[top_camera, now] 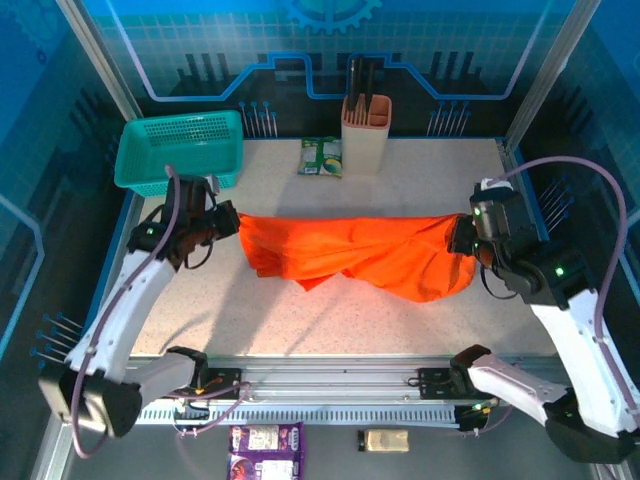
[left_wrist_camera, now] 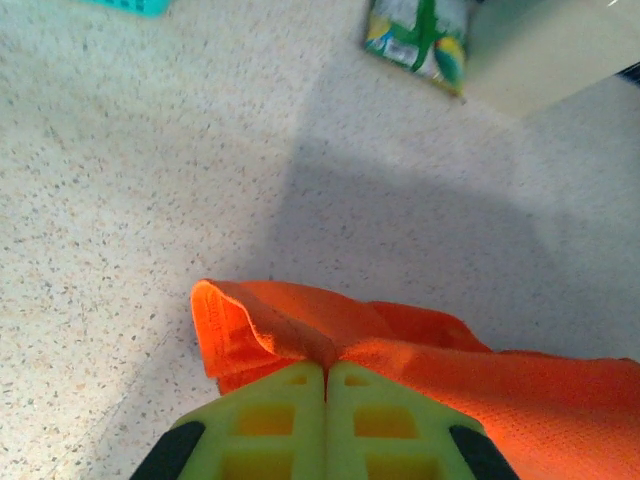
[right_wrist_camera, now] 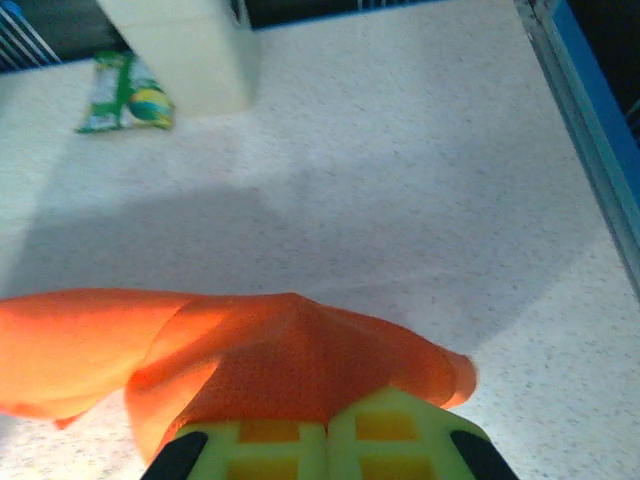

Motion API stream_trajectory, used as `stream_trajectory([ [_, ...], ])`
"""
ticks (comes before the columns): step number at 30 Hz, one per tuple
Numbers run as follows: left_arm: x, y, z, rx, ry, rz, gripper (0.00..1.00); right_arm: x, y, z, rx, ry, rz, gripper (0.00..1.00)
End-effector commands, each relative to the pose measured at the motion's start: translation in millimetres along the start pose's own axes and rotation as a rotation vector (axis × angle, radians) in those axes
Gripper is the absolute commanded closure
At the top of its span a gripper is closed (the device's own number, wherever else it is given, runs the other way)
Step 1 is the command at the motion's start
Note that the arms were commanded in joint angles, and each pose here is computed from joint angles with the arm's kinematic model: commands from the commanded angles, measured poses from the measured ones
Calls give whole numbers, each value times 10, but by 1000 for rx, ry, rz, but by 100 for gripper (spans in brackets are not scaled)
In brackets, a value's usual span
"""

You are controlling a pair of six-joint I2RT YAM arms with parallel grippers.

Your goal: Fold the inside-out t-shirt

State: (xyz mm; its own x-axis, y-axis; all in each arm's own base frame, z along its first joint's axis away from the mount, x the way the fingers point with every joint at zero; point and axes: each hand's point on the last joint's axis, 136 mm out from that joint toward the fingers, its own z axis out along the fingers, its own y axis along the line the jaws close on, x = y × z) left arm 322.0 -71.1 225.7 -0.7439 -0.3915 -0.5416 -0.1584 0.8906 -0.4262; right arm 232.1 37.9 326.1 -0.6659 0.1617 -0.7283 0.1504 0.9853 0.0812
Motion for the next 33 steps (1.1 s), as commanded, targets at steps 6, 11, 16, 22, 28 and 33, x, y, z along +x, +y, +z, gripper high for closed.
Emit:
stream_trajectory([
  [6, -195, -68, 946, 96, 177, 18, 100, 202, -98, 1105, -2, 213, 46, 100],
  [11, -442, -177, 1529, 127, 240, 2, 100, 352, -306, 1693, 54, 296, 103, 100],
  [16, -662, -380, 1974, 203, 279, -3, 100, 477, -512, 1996, 116, 349, 128, 100],
  [22, -703, -500, 1941, 261, 262, 8, 72, 614, -598, 2048, 135, 377, 137, 100],
  [28, -334, -369, 1548, 251, 270, -9, 58, 783, -562, 2049, 107, 399, 150, 100],
  [33, 265, -318, 1392, 367, 356, -72, 56, 868, -515, 2036, 71, 405, 168, 100],
])
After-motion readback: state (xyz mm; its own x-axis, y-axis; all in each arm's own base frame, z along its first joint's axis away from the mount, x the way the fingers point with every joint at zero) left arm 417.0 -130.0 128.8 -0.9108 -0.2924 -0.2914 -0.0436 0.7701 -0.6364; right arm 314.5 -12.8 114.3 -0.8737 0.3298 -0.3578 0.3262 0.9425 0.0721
